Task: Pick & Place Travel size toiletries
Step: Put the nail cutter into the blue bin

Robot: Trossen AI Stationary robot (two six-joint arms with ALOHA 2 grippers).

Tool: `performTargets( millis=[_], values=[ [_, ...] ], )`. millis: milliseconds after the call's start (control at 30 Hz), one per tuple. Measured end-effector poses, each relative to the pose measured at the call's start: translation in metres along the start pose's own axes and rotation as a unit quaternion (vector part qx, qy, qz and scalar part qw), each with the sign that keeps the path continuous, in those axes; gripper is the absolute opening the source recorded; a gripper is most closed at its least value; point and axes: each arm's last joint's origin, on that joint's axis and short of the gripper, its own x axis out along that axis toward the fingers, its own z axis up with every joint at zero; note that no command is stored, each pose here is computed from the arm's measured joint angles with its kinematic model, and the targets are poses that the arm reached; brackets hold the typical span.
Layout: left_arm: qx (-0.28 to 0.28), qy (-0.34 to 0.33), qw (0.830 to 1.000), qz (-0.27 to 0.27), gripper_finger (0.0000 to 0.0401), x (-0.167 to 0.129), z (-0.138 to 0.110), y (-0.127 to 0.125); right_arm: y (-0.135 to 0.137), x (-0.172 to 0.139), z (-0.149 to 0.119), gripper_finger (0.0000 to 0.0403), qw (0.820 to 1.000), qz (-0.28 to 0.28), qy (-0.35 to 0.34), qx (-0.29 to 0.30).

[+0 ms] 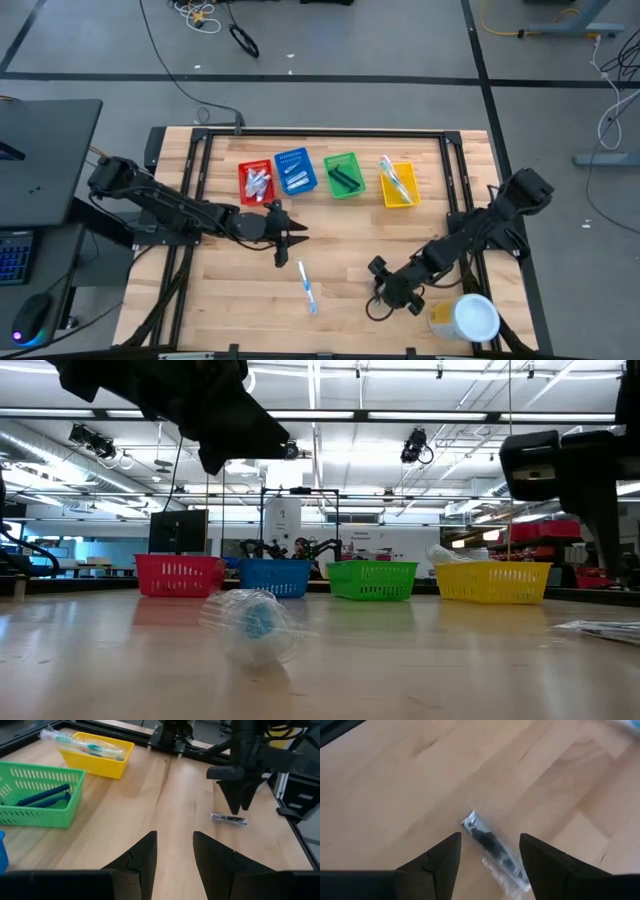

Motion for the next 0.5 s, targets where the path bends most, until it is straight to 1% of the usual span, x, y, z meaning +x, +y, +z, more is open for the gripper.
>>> performTargets(
  millis=[133,267,367,500],
  values=[
    [-0.001,-0.003,1.0,-0.001,0.0133,0.0,0.001,0.0,-0.003,0.006,0.0,0.0211,1.0,-0.002,-0.003,-0.017],
    [-0.005,-0.011,1.0,-0.005,0.0133,0.0,0.003,-0.001,-0.004,0.021,-0.006,0.0211,1.0,0.001,0.018,-0.016],
    [-0.006,-0.013,1.0,-0.016,0.0133,0.0,0.004,-0.002,-0.005,0.032,-0.01,0.0211,0.999,0.009,0.028,-0.031],
    [-0.006,-0.011,1.0,-0.017,0.0133,0.0,0.003,-0.002,-0.007,0.037,-0.011,0.0205,0.999,-0.001,0.03,-0.041]
  ],
)
